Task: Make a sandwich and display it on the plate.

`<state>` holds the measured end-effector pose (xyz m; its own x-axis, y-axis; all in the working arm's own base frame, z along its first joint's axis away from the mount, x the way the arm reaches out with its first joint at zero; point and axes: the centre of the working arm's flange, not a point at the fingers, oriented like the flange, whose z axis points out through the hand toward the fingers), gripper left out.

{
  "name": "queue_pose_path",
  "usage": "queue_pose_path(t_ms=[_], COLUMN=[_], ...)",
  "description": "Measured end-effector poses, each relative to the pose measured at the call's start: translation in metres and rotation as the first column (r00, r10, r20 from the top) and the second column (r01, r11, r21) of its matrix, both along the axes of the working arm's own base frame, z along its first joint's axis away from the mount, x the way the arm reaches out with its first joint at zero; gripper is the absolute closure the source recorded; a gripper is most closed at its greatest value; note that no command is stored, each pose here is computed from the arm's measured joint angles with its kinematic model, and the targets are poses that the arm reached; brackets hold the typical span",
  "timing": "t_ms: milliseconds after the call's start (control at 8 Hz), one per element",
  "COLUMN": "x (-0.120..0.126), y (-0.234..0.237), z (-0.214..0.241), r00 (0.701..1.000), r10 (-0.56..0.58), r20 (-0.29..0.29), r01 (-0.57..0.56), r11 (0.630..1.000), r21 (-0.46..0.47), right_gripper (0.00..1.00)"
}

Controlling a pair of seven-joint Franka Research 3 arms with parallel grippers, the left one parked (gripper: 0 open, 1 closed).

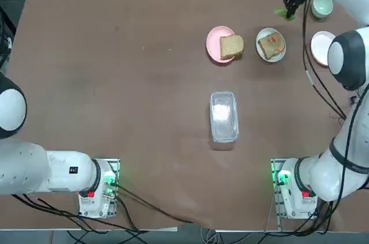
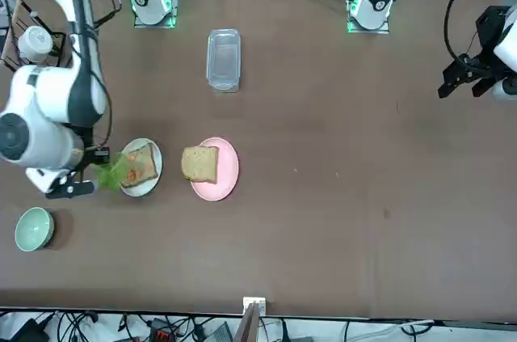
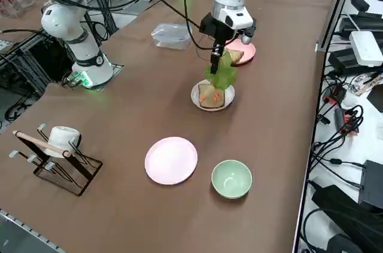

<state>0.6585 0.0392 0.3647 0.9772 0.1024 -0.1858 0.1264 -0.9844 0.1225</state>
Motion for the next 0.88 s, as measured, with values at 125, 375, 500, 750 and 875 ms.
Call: queue_pose_path(t_ms=[125, 375, 500, 750, 875], x=[-0.003, -0.009, -0.01, -0.009, -0.01], y=[0.016, 0.025, 0.025, 0.025, 0.024], z=[-0.012, -0.035, -0.041, -0.049, -0.053], r00=[1.0, 1.0, 1.0, 0.999, 0.999], r10=[-0.006, -0.007, 0.001, 0.032, 0.036], r20=[0.013, 0.03, 0.026, 0.021, 0.021], r01=[0.006, 0.008, -0.001, -0.031, -0.034], r11=[1.0, 1.0, 1.0, 0.997, 0.996], r21=[-0.007, -0.015, -0.029, -0.073, -0.078], right_gripper=[0.96, 0.96, 0.96, 0.96, 0.96])
